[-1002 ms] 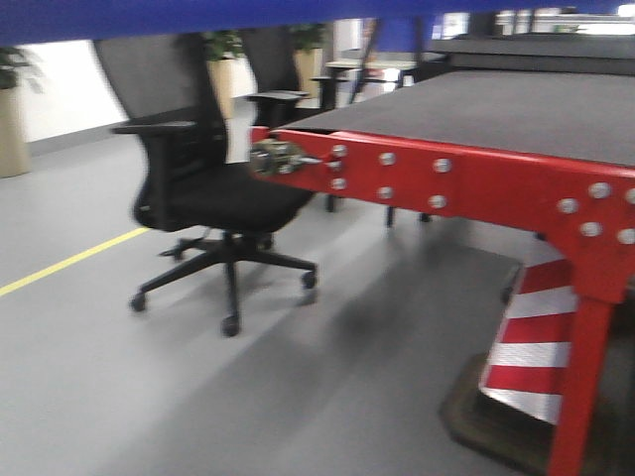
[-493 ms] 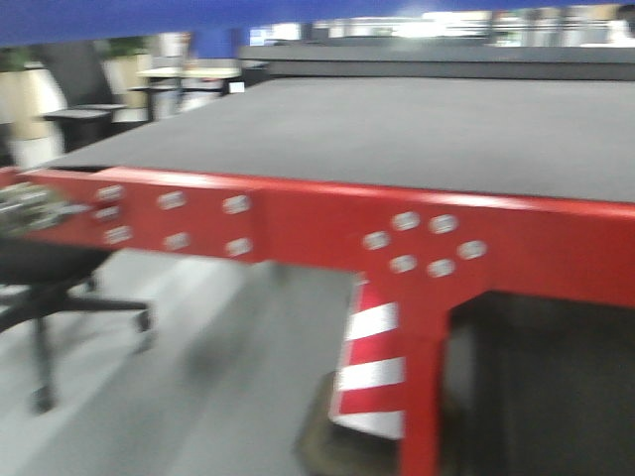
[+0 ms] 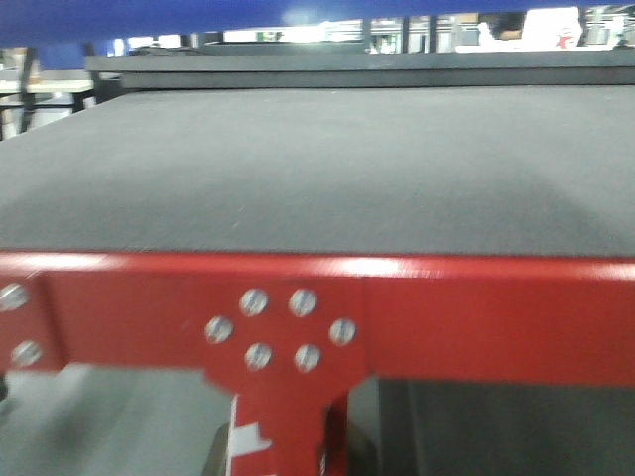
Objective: Move blue bin to conveyor side
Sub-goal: 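Carry the blue bin with both grippers to the red-framed conveyor table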
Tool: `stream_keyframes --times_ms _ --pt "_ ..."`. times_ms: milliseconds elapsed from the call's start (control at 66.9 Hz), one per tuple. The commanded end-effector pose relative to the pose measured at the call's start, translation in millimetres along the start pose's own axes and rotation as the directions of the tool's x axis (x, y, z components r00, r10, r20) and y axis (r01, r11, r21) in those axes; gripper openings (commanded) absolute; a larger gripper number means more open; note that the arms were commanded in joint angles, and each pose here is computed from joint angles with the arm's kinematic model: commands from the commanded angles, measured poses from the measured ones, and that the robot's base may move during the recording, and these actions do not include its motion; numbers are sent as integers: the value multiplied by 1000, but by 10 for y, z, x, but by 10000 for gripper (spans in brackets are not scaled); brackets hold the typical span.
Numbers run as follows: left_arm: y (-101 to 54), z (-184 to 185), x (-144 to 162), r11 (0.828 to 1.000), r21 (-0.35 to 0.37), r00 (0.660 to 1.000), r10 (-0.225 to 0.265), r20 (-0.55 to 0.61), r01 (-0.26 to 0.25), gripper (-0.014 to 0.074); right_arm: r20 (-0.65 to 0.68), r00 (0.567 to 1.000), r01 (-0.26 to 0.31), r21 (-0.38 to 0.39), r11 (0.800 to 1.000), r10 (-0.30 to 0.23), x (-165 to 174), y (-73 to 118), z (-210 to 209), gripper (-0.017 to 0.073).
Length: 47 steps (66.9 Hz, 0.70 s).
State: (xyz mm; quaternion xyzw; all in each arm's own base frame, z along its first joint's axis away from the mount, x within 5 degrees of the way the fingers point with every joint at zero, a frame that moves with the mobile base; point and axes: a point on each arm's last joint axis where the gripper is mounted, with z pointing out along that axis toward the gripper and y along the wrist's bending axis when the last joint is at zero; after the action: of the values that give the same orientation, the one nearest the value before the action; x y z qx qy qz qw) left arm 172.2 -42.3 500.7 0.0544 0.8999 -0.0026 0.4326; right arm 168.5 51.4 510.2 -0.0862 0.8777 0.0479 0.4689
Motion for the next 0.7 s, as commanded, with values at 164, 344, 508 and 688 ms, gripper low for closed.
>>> stream_keyframes --times_ms 164,344,508,688 --pt "-72 -105 -82 996 89 994 1 113 -11 -17 151 989 7 -49 999 0 -120 35 -105 -79" --pt "-72 -105 -82 996 89 994 1 113 -11 -17 151 989 7 -49 999 0 -120 35 -105 -79" --pt "-72 -105 -82 996 89 994 1 113 -11 -17 151 989 7 -49 999 0 -120 35 -105 -79" --pt "-72 -105 -82 996 89 994 1 113 -11 -17 151 989 7 -49 999 0 -120 35 -105 -79"
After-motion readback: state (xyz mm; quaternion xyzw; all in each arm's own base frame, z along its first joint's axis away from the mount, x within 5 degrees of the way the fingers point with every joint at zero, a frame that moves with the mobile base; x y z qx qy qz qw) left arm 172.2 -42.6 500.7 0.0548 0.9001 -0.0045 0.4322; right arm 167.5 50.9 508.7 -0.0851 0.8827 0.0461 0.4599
